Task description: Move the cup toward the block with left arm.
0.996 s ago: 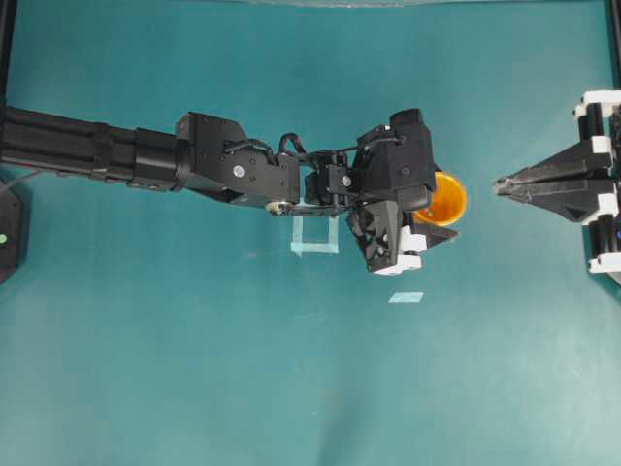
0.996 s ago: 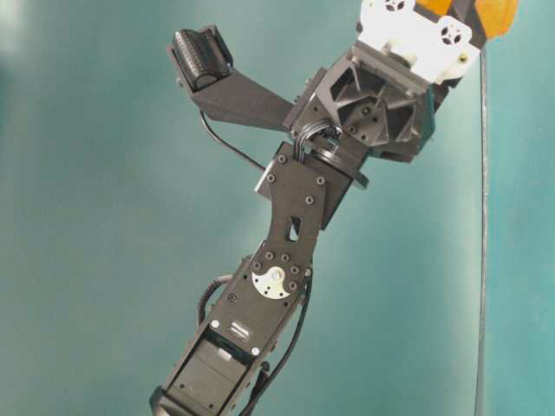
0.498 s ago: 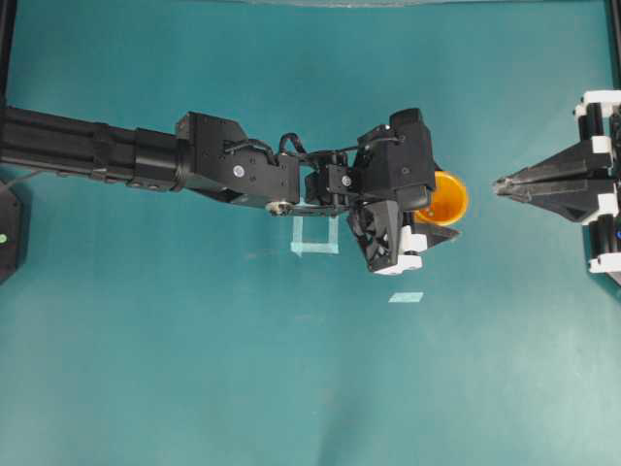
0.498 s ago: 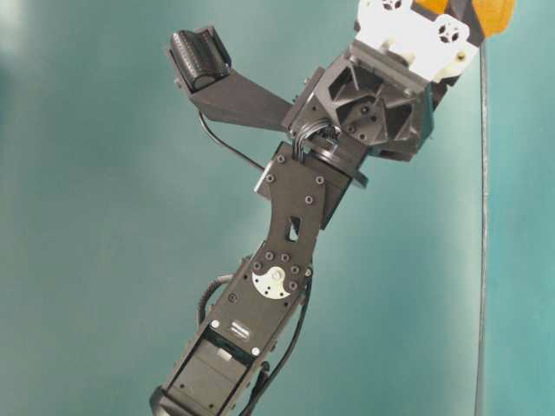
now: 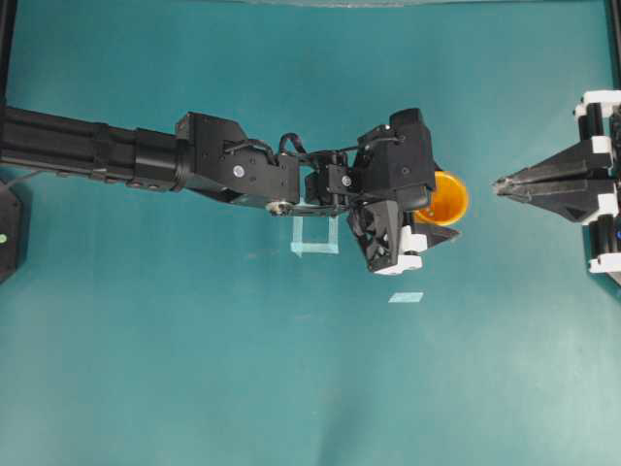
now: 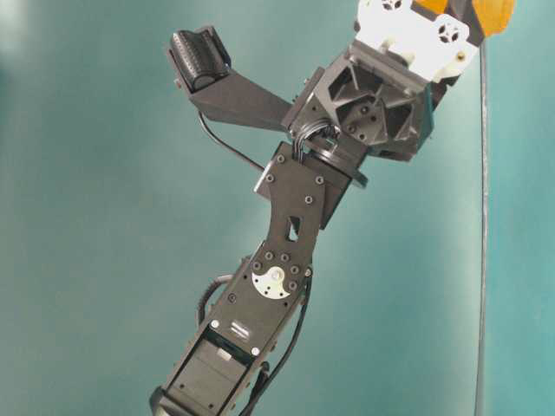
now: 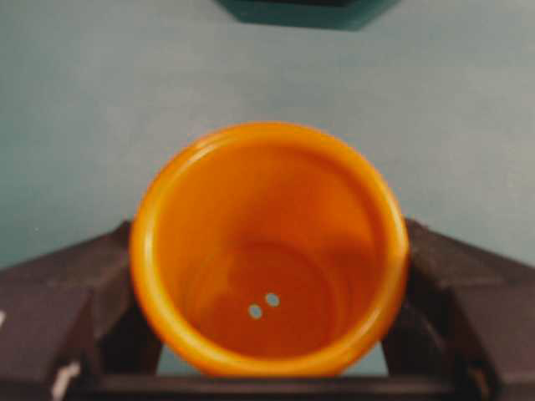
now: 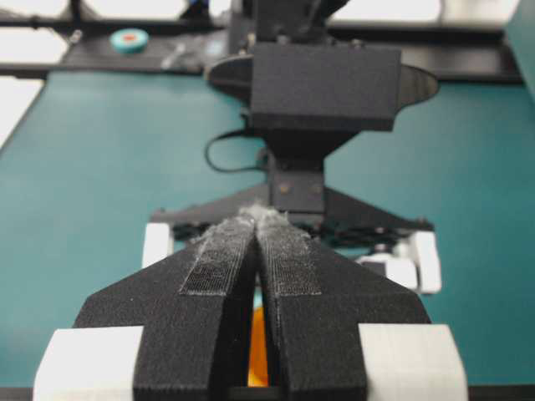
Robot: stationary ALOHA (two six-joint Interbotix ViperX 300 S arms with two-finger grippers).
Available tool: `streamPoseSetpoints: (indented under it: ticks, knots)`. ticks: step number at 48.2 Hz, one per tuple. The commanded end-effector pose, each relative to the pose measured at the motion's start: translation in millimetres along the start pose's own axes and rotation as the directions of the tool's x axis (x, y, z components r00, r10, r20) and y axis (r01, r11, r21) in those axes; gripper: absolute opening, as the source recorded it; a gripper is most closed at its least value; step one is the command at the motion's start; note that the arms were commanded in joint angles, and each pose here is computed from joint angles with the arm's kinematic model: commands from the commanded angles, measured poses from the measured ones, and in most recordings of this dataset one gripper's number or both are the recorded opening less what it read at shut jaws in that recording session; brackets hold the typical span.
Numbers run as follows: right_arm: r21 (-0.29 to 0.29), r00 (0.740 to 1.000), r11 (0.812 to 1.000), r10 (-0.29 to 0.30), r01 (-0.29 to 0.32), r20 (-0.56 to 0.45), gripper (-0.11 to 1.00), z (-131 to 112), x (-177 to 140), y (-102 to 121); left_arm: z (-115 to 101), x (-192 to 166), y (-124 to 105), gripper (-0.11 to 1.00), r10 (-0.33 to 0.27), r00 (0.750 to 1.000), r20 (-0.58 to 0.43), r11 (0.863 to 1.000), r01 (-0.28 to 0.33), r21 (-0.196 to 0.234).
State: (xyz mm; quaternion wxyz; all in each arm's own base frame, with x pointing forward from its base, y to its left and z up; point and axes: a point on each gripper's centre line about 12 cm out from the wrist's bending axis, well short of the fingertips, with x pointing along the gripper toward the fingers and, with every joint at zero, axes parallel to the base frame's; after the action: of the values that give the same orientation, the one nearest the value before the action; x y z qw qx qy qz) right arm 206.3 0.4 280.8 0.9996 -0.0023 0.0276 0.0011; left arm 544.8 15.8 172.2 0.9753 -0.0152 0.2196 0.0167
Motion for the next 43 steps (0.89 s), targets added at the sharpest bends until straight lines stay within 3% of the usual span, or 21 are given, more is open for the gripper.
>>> streamPoseSetpoints:
  ticks: [1,43]
  knots:
    - [-0.003,0.999,1.000,0.002,-0.002,0.032,0.01,12.3,1.6,0.3,18.1,-5.4,-1.3,0.65,-0.003,0.999,0.047,1.000,0.003,0.004]
    - [-0.008,0.999,1.000,0.002,-0.001,0.037,0.01,14.2,1.8,0.3,18.1,-5.4,-3.8,0.65,-0.007,0.999,0.047,1.000,0.007,0.006]
